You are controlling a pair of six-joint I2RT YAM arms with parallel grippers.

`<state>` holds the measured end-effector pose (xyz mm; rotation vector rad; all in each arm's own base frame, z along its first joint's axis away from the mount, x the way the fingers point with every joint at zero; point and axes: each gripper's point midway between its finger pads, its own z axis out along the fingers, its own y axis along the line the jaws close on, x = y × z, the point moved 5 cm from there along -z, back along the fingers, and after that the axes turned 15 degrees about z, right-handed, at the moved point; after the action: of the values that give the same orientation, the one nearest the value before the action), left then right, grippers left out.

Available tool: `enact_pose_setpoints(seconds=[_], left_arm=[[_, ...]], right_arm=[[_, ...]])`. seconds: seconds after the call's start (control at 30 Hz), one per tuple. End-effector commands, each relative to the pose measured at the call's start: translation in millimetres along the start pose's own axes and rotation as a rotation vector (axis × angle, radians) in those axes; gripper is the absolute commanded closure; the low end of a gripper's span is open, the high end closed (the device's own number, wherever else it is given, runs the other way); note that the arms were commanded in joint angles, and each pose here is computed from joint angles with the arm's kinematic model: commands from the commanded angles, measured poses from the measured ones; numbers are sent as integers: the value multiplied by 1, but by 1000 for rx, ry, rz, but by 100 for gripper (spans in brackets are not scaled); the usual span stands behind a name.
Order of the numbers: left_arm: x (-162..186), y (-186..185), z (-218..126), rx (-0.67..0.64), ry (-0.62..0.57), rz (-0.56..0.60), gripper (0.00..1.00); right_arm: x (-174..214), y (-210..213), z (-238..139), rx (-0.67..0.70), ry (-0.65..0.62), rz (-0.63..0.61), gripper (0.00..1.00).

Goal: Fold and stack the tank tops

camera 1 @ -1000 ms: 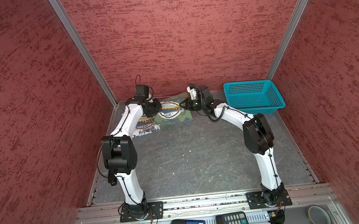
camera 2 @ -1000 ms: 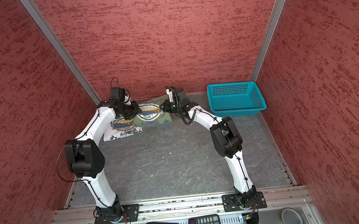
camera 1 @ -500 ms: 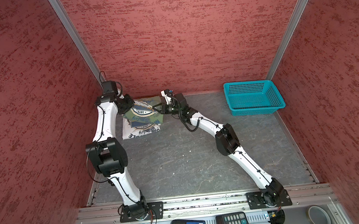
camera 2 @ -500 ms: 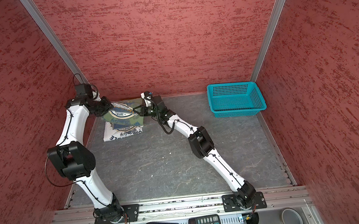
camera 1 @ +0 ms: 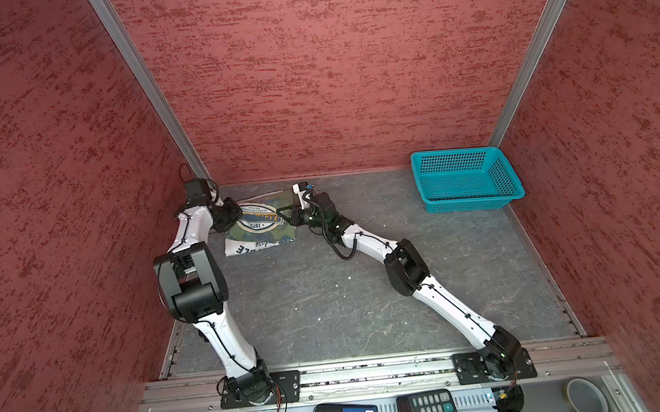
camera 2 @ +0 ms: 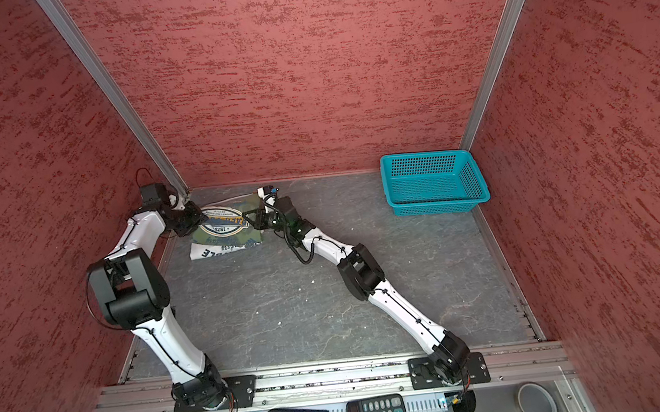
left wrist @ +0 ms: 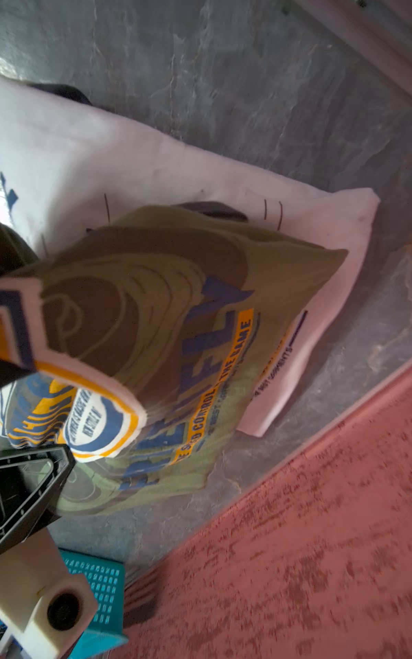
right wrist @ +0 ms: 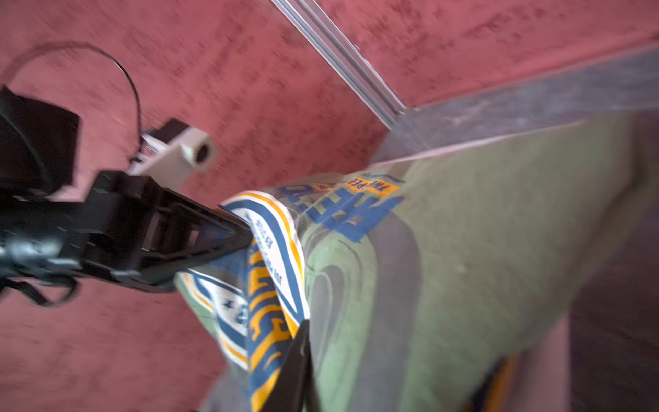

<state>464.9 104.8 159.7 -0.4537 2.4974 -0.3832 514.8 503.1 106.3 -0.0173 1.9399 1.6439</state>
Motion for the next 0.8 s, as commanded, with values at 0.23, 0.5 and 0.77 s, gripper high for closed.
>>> enact_pose_setpoints(seconds=[0.23, 0.5, 0.77], left_arm=[[1, 42, -26, -171, -51, -122, 19], [5, 9, -88, -231, -123, -83, 7], [31, -91, -94, -120, -122, 155, 8]], right_arm=[[-54, 35, -27, 133, -69, 13, 21], [-51, 73, -53, 223, 56, -61, 18], [-40, 107, -129, 426, 91, -155, 12]])
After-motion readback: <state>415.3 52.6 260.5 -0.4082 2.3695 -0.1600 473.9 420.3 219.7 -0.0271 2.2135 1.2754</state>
